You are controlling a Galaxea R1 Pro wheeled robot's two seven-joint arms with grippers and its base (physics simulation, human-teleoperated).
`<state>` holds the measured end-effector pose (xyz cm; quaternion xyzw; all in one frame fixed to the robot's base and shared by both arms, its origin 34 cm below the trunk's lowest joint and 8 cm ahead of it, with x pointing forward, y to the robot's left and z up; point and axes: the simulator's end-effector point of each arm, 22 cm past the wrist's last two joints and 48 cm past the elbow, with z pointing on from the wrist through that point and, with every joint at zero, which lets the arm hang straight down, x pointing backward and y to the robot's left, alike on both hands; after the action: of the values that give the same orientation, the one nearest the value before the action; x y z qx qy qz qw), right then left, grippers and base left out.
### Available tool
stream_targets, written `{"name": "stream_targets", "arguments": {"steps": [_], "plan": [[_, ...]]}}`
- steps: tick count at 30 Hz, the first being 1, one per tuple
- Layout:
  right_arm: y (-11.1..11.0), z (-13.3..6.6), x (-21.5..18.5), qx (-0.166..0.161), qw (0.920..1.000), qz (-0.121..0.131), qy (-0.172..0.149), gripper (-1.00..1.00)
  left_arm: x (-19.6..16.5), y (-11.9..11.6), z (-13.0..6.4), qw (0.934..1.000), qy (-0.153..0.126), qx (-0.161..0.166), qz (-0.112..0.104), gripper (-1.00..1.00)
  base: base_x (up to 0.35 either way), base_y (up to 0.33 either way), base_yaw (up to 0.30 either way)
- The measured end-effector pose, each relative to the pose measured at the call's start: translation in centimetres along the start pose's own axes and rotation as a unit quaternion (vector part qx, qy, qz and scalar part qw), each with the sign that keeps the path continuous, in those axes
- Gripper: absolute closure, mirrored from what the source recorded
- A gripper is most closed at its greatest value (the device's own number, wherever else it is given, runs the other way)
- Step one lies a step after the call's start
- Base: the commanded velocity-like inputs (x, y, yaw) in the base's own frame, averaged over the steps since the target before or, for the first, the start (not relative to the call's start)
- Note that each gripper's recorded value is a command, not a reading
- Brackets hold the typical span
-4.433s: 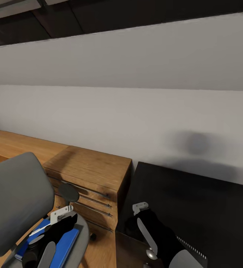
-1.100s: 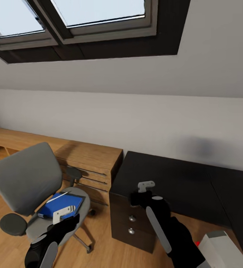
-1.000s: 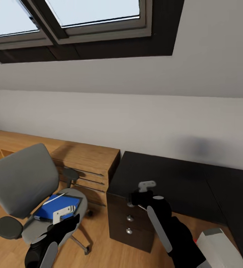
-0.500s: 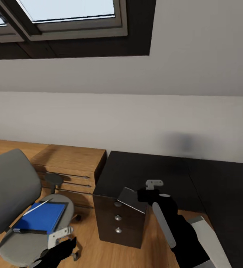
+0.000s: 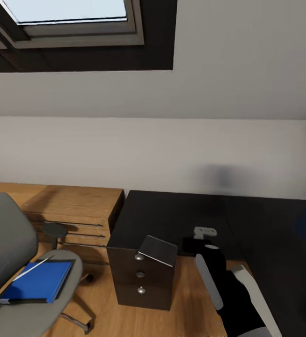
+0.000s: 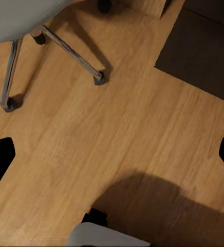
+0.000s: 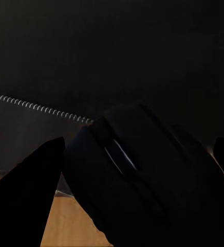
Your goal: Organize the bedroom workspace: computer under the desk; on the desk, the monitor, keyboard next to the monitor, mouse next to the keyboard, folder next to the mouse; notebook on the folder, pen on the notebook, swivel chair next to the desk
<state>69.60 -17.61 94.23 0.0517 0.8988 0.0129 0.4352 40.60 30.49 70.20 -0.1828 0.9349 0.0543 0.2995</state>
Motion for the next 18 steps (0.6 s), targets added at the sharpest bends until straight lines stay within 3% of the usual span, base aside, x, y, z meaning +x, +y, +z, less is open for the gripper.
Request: {"name": "stream_targets", "arguments": {"steps": [3, 7, 15, 18], "plan": [[-1.6, 0.3, 0.1, 0.017, 0.9997, 0.014, 0.002, 1.0, -0.2, 0.3, 0.2, 0.9997, -0.021, -0.004, -0.009, -1.0, 0.0, 0.0, -0.298], [-6.0, 1.3, 2.0, 0.057, 0.9953, 0.073, 0.029, 1.0, 1.5, -1.1, 0.1, 0.9998, -0.016, 0.01, 0.009, -1.0, 0.0, 0.0, -0.3], [-9.5, 1.5, 2.3, 0.085, 0.9885, 0.122, 0.025, 1.0, 1.9, -1.6, 0.1, 0.9997, -0.014, 0.015, 0.016, -1.0, 0.0, 0.0, -0.3], [-10.1, 1.6, 2.4, 0.09, 0.9871, 0.13, 0.025, 1.0, 1.9, -1.5, 0.1, 0.9997, -0.014, 0.015, 0.016, -1.0, 0.0, 0.0, -0.3]]}}
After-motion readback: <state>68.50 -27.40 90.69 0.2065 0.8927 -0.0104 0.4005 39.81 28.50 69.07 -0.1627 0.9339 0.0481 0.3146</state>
